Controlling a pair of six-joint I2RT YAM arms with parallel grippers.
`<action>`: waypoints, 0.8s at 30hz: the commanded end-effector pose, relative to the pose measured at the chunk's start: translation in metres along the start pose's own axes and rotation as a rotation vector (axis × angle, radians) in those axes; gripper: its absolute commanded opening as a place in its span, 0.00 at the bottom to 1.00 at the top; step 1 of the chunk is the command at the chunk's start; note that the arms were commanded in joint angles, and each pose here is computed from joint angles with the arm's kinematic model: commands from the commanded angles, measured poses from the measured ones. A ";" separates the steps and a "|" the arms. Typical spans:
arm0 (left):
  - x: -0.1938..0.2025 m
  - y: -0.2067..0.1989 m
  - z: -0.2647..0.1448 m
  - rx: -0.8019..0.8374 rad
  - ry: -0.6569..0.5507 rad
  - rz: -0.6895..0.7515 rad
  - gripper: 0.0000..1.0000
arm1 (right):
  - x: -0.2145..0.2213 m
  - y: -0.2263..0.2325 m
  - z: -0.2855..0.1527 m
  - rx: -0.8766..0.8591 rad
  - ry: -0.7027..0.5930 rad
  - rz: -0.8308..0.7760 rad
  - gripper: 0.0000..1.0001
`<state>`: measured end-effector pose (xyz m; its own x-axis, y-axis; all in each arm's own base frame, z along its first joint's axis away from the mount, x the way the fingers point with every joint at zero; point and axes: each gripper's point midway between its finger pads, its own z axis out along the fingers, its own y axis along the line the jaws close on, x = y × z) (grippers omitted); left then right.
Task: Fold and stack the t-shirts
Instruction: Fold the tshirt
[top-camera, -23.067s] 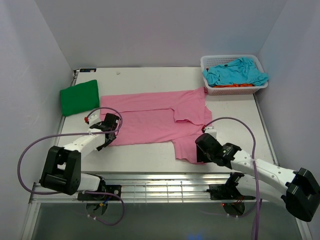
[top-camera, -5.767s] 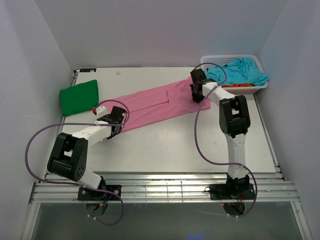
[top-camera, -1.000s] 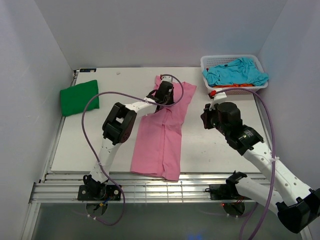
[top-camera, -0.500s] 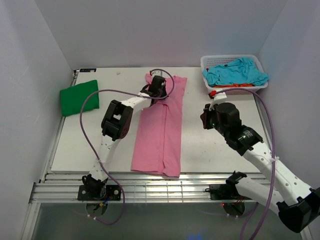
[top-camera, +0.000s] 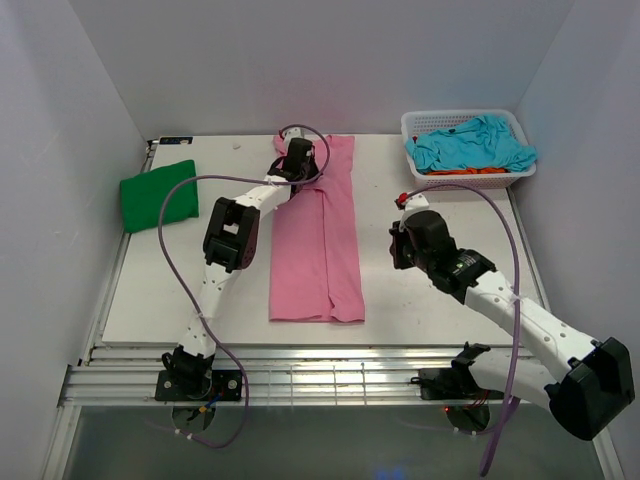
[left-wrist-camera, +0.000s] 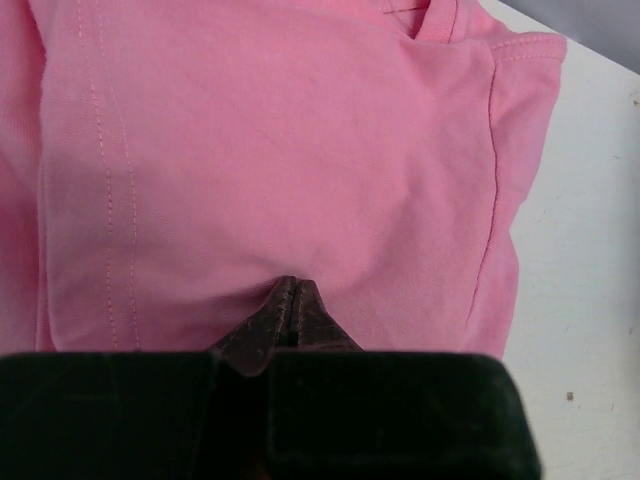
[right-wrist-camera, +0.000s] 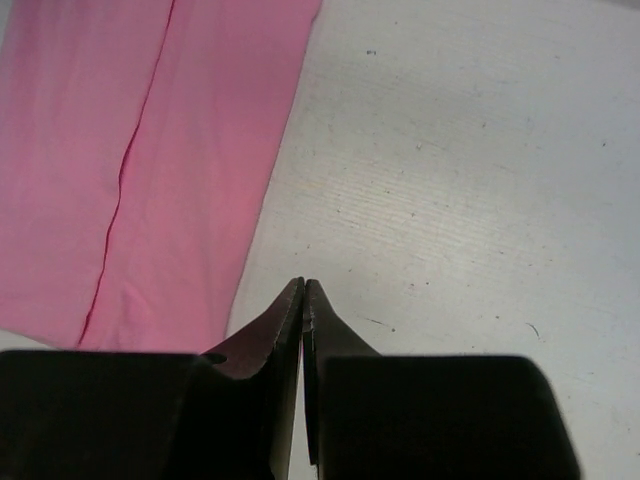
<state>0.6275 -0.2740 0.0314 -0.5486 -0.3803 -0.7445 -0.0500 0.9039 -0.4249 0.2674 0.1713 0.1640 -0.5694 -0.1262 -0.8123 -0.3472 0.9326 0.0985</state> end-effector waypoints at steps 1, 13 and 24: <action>0.029 0.030 0.009 -0.073 0.089 0.049 0.00 | 0.002 0.012 0.012 -0.030 -0.013 0.014 0.08; -0.095 -0.057 -0.061 0.174 -0.177 0.054 0.00 | 0.047 0.084 0.009 -0.338 0.034 0.010 0.12; -0.042 -0.011 -0.163 0.103 -0.096 -0.012 0.00 | 0.074 0.134 0.016 -0.496 0.098 -0.045 0.28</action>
<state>0.5323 -0.2405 0.1167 -0.5174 -0.3623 -0.7752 0.0264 0.8987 -0.4377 0.1905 0.2702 0.0942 -0.6352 -0.2445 -0.7326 -0.6324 0.7092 0.3116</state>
